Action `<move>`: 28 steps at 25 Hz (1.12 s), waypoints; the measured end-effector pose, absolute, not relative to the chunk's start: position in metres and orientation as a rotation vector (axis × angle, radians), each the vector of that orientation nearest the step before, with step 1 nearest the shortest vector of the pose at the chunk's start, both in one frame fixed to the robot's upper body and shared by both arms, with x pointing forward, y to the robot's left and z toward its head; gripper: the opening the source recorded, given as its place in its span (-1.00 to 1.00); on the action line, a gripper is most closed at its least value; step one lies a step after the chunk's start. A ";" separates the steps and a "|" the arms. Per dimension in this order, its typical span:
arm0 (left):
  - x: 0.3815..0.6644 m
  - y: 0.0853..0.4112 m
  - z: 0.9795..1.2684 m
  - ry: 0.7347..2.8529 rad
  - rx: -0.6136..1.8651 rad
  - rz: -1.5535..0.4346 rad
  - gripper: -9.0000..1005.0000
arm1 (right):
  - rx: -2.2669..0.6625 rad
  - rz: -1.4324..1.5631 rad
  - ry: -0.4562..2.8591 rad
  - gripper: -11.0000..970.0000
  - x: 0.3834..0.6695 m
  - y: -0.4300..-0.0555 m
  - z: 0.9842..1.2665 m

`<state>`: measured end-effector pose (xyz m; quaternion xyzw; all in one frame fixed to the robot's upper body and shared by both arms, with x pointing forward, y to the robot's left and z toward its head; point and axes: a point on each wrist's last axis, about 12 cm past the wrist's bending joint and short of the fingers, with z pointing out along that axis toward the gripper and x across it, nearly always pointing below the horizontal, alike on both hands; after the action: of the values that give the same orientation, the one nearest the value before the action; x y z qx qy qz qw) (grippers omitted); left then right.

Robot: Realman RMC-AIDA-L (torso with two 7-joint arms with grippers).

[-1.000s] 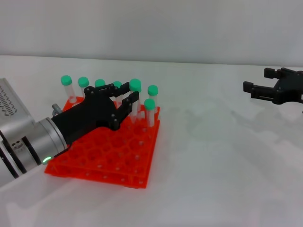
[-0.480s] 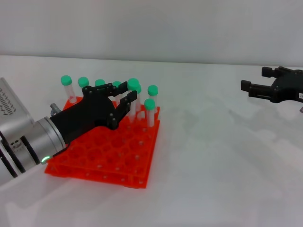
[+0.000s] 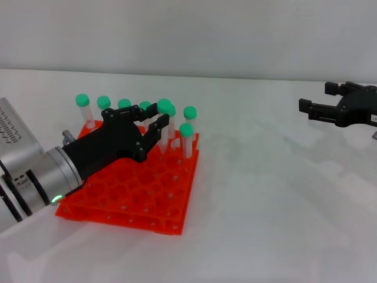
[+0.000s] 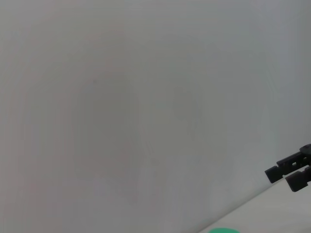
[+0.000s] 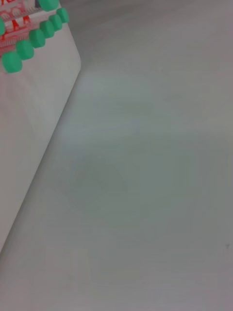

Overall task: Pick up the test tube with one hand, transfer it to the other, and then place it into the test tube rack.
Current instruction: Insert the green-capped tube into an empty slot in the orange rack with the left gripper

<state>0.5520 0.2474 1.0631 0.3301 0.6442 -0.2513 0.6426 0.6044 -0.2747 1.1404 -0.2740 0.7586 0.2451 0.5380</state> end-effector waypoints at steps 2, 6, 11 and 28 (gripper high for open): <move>0.552 0.247 1.063 1.470 0.752 -0.571 -0.50 | -0.653 0.584 1.805 0.71 0.604 -0.274 1.140; 0.553 0.247 1.063 1.471 0.754 -0.570 -0.50 | -0.656 0.585 1.807 0.71 0.604 -0.274 1.140; 0.553 0.247 1.061 1.482 0.758 -0.565 -0.50 | -0.662 0.588 1.809 0.71 0.604 -0.272 1.139; 0.547 0.248 1.051 1.520 0.730 -0.573 -0.49 | -0.657 0.594 1.816 0.71 0.604 -0.272 1.136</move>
<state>0.5466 0.2483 1.0515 0.3185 0.6636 -0.2502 0.6290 0.6037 -0.2715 1.1363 -0.2755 0.7612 0.2488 0.5317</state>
